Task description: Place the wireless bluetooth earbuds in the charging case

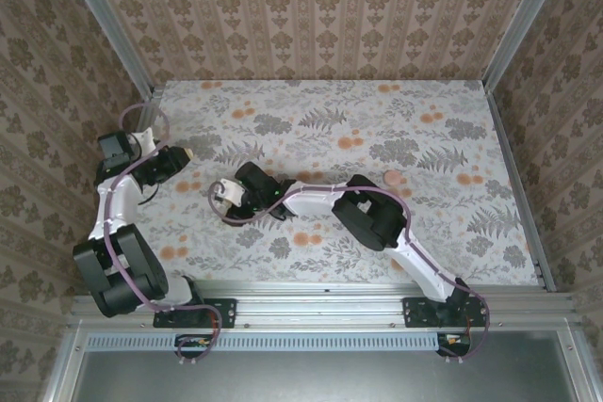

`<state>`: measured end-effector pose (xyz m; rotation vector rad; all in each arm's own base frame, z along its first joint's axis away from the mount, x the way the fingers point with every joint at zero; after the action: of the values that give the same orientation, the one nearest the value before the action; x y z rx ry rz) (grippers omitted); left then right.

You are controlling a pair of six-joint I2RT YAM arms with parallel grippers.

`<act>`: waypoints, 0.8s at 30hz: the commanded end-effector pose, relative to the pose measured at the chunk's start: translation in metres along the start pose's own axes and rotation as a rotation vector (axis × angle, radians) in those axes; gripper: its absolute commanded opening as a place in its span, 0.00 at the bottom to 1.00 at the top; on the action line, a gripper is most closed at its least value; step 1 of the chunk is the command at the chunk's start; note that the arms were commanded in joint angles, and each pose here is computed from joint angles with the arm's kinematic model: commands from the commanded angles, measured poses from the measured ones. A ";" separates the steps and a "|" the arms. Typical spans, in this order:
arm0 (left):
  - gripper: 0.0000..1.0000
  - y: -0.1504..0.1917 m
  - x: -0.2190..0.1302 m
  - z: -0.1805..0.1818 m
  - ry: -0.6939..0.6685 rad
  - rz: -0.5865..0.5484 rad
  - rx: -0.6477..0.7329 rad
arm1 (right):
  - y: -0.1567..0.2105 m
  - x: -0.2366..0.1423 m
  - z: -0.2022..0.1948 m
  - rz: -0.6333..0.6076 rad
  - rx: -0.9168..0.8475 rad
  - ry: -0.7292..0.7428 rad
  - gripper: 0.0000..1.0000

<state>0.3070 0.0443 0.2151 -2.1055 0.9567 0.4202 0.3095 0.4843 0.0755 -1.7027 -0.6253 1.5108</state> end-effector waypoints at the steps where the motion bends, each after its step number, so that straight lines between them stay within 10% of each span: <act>1: 0.14 0.000 0.002 0.002 0.030 0.014 -0.021 | 0.006 0.011 0.000 0.047 0.037 -0.040 0.54; 24: 0.14 -0.003 0.004 0.008 0.038 0.025 -0.043 | -0.003 0.026 -0.011 0.076 0.094 -0.019 0.25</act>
<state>0.3099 0.0473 0.2046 -2.1345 0.9959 0.4366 0.3291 0.5042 0.0779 -1.6645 -0.5493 1.5358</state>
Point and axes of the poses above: each hand's point on the last joint's axis, 136 mm out from that joint toward the fingers, its own x axis out along the fingers, its own z axis along the line the jaws close on, y = z × x, the point moved 8 cm from there along -x, back along the fingers
